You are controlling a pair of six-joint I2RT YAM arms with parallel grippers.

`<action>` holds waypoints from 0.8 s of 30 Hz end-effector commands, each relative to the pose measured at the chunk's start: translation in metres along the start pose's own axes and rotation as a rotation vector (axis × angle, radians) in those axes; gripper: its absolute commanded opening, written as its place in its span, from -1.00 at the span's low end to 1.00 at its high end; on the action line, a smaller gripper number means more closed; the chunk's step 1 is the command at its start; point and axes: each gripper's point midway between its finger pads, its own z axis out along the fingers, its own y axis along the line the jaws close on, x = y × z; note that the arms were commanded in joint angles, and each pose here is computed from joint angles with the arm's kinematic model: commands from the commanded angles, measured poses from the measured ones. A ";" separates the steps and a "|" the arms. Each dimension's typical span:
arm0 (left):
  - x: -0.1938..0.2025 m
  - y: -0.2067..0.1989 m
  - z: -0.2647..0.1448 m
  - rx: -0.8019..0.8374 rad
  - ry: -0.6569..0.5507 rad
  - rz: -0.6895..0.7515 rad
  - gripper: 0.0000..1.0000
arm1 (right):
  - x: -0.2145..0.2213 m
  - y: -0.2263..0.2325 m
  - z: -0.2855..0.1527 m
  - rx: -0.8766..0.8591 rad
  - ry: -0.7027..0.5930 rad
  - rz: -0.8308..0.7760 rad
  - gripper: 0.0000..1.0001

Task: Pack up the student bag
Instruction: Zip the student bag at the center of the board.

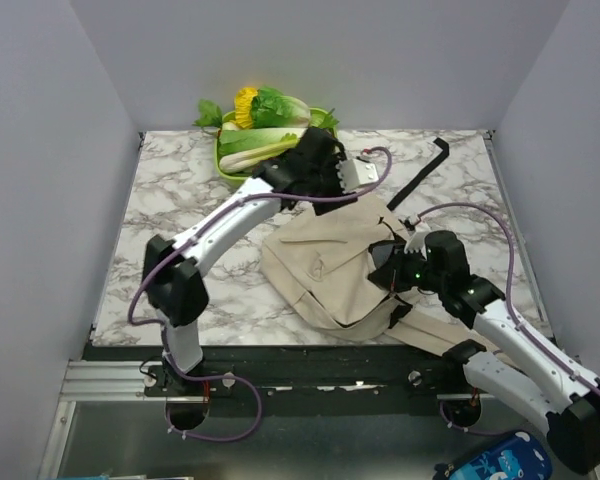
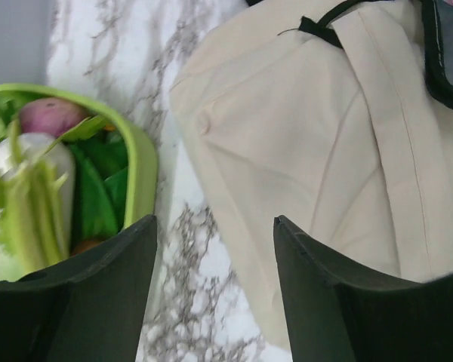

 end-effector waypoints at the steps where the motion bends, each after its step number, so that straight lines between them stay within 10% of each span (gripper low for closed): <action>1: -0.015 -0.038 -0.083 0.136 -0.167 0.036 0.42 | -0.015 0.046 0.008 -0.190 0.054 -0.032 -0.69; 11: -0.007 -0.182 -0.083 0.403 -0.233 0.085 0.71 | -0.022 0.062 0.025 -0.190 0.119 -0.068 -0.55; 24: -0.006 -0.190 -0.068 0.304 -0.201 -0.061 0.98 | -0.046 0.070 0.044 -0.198 0.101 -0.097 -0.51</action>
